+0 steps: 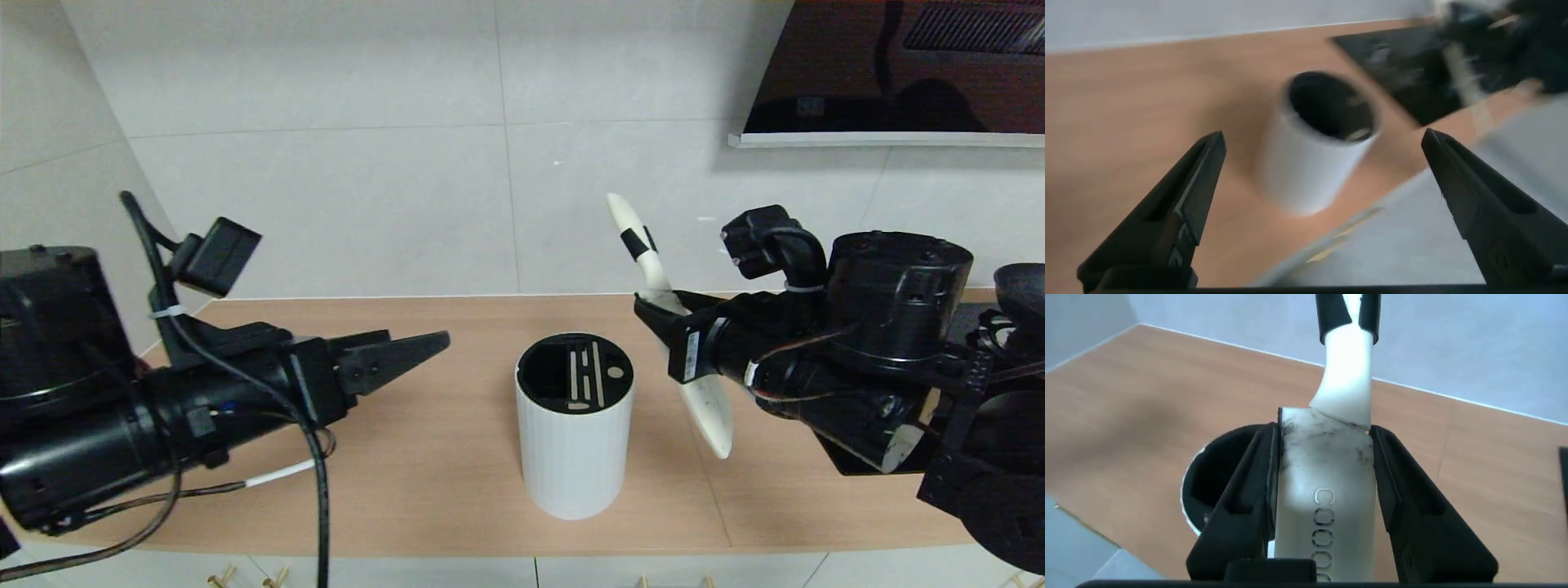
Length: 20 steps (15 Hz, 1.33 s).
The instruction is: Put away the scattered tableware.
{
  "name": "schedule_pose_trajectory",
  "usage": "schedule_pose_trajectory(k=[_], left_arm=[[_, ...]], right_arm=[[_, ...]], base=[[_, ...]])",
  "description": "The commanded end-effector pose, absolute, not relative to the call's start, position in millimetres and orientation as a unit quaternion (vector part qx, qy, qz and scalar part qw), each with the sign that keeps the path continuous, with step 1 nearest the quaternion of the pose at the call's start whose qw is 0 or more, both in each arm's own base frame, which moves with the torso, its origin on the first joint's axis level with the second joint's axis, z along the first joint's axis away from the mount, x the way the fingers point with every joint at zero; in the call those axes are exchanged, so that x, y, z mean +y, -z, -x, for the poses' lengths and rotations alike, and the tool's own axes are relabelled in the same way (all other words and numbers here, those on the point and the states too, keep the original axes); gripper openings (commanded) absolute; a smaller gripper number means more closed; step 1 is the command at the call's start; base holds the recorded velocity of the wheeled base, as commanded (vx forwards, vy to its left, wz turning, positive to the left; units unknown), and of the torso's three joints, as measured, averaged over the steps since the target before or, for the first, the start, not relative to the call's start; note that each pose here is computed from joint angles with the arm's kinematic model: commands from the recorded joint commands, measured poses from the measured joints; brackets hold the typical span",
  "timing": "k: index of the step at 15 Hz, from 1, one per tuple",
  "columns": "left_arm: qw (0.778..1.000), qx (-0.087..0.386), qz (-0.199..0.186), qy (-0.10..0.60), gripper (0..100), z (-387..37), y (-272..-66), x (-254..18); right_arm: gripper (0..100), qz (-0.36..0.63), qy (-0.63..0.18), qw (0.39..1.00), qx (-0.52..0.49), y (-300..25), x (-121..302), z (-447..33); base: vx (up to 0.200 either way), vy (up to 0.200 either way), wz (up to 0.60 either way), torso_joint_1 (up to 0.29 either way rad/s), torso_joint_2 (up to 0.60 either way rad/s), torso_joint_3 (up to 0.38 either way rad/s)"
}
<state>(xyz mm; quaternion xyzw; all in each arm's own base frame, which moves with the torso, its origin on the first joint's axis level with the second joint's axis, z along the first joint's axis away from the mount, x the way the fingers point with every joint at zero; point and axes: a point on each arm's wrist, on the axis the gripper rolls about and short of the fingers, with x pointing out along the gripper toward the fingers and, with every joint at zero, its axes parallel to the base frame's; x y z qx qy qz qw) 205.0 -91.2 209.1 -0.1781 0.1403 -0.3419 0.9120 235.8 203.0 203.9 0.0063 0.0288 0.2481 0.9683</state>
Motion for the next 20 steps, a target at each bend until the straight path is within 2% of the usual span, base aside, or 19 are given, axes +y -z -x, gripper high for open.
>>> schedule_pose_trajectory(k=[1,4,7,10,12,20], left_arm=[[0.891,0.179,0.203,0.364,100,-219,-194,-116],[0.862,0.167,0.260,0.402,100,-219,-194,-140],[0.848,0.135,0.291,0.421,100,-228,-190,-153],[0.860,0.115,0.302,0.395,100,-239,-183,-159],[0.864,0.118,0.303,0.383,100,-241,-179,-170],[0.864,0.113,0.305,0.384,100,-241,-178,-174]], right_arm=[[0,-0.003,-0.267,0.963,0.035,-200,213,-228],[0,-0.009,-0.292,0.955,0.046,-195,227,-218],[0,-0.017,-0.316,0.947,0.054,-192,241,-207],[0,-0.022,-0.342,0.937,0.064,-187,254,-195],[0,-0.016,-0.351,0.933,0.073,-180,261,-192],[0,-0.024,-0.360,0.929,0.081,-177,266,-187]], base=[[0.000,0.000,0.00,0.000,0.00,0.000],[0.000,0.000,0.00,0.000,0.00,0.000],[0.000,0.000,0.00,0.000,0.00,0.000],[0.000,0.000,0.00,0.000,0.00,0.000],[0.000,0.000,0.00,0.000,0.00,0.000],[0.000,0.000,0.00,0.000,0.00,0.000]])
